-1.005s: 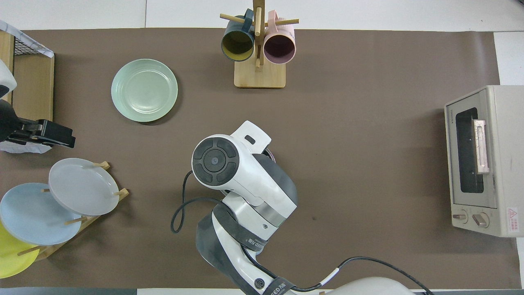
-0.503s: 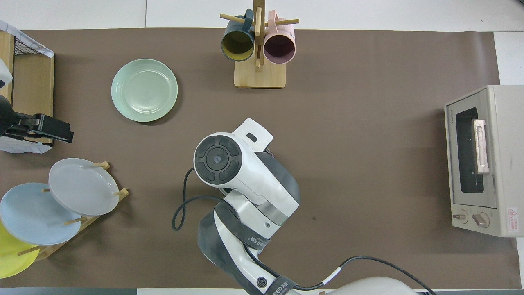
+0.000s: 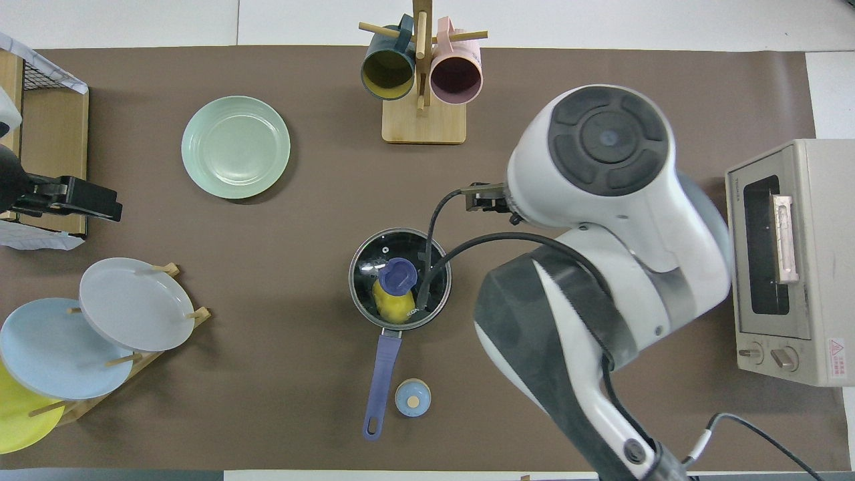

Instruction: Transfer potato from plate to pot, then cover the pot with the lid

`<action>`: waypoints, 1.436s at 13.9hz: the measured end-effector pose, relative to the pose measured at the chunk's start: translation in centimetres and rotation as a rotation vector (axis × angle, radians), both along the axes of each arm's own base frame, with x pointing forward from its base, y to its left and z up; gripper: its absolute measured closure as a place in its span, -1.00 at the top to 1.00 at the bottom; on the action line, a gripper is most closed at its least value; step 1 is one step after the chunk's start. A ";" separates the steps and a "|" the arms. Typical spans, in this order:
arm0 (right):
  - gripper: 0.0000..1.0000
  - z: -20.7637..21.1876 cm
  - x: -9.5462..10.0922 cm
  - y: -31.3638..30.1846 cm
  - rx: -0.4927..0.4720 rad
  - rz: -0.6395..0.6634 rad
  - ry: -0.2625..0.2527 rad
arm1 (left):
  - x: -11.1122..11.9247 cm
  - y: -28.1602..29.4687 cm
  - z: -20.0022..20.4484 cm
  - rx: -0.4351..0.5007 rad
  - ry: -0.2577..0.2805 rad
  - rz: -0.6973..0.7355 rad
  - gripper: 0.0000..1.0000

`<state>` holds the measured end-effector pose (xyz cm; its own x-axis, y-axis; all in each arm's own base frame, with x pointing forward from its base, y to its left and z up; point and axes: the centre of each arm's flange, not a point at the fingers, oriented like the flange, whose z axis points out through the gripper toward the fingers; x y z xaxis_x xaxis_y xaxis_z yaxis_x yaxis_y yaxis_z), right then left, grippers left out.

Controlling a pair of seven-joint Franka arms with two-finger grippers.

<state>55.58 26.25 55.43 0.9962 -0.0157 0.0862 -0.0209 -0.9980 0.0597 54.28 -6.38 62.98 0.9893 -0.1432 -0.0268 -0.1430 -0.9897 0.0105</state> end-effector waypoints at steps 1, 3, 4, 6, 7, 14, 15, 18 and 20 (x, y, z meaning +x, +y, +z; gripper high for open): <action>1.00 1.5 -0.4 -1.8 -0.011 0.007 0.017 | 0.0 0.0 -0.1 0.000 0.003 0.000 1.00; 1.00 4.4 -1.4 -5.3 -0.026 0.042 0.043 | 0.0 0.1 -0.2 0.001 0.012 0.002 1.00; 1.00 5.8 -1.9 -7.3 -0.030 0.051 0.049 | -0.1 0.2 -0.2 0.002 0.014 0.004 1.00; 1.00 7.7 -2.6 -11.1 -0.037 0.035 0.070 | -0.1 0.3 -0.2 0.002 0.015 0.007 1.00; 1.00 8.1 -3.0 -12.6 -0.042 0.018 0.090 | -0.1 0.3 -0.2 0.002 0.015 0.007 1.00; 1.00 8.1 -2.9 -18.2 -0.003 -0.007 0.156 | -0.1 0.3 -0.1 0.001 0.013 0.008 1.00; 1.00 8.1 -2.8 -18.6 -0.002 -0.014 0.155 | -0.1 0.3 0.0 0.001 0.012 0.008 1.00; 1.00 8.1 -2.6 -19.9 0.000 -0.032 0.152 | -0.2 0.4 0.1 0.001 0.009 0.009 1.00; 1.00 8.2 -2.5 -20.3 0.002 -0.038 0.146 | -0.3 0.5 0.2 0.001 0.007 0.011 1.00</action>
